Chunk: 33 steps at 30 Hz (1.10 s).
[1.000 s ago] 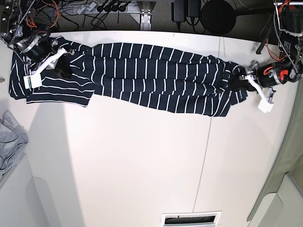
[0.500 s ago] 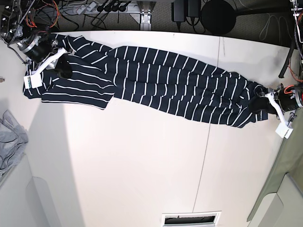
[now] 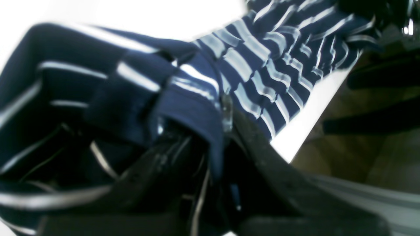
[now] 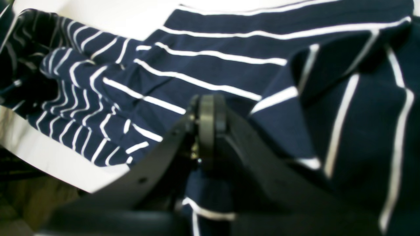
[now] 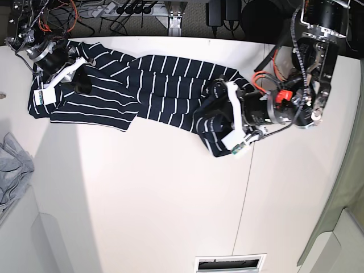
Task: Layout the t-shirt on the table in an organized manner, then fold the t-shirt properly
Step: 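Lift the shirt end with the left gripper and carry it toward the right gripper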
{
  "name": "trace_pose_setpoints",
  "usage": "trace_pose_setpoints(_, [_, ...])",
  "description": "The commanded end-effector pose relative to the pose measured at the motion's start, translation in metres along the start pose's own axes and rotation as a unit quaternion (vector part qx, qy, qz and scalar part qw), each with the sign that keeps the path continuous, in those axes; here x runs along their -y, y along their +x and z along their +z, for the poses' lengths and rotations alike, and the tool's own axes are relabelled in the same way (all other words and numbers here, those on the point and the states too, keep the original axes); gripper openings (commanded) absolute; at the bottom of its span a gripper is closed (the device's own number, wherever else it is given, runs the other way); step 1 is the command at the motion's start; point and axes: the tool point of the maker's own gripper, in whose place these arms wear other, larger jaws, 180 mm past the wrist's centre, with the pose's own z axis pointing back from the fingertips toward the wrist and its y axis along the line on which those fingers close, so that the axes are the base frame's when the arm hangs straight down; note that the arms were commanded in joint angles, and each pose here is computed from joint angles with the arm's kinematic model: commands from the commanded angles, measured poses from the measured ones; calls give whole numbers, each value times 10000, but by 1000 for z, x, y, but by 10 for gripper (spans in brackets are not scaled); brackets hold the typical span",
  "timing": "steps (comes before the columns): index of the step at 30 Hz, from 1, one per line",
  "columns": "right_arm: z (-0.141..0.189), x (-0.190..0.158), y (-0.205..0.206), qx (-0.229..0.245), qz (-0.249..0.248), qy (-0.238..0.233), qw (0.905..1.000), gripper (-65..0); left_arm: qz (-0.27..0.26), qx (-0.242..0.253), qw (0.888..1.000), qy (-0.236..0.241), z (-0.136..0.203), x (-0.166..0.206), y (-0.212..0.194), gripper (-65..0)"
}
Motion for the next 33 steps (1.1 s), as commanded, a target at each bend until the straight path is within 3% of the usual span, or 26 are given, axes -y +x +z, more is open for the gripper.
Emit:
trace_pose_setpoints(1, [2, 0, 13, 217, 40, 33, 9998, -650, -125, 131, 9998, 21, -5, 1, 11, -650])
trace_pose_setpoints(8, [2, 0, 13, 234, 41, 35, 9997, -650, -64, -551, 9974, -449, -53, 37, -26, -650])
trace_pose_setpoints(9, [2, 0, 15, 264, 41, 35, 9996, -650, -68, -548, 9971, -525, -57, 42, -28, -618])
trace_pose_setpoints(11, [2, 0, 16, 317, 39, 36, 9995, -650, -136, -509, 9964, -662, -62, 53, -28, -472])
trace_pose_setpoints(13, [3, -1, 19, 394, 21, 51, 9992, -555, -172, -430, 9960, -758, -64, 59, -23, -373])
trace_pose_setpoints(16, [3, -2, 21, 449, -24, 87, 9990, -433, -151, -282, 9956, -877, -63, 64, -10, -366])
trace_pose_setpoints(21, [3, -2, 21, 446, -20, 84, 9990, -429, -647, 210, 9872, -1445, -44, 97, 27, -366])
trace_pose_setpoints(26, [3, -1, 20, 426, 8, 62, 9991, -429, -700, 502, 9791, -1841, -27, 120, 49, -366])
trace_pose_setpoints(30, [2, 0, 19, 376, 66, 15, 9993, -429, -826, 858, 9803, -1576, -12, 108, 71, -366])
trace_pose_setpoints(33, [2, 0, 19, 376, 66, 15, 9993, -429, -589, 1134, 9870, -976, 3, 66, 81, -368])
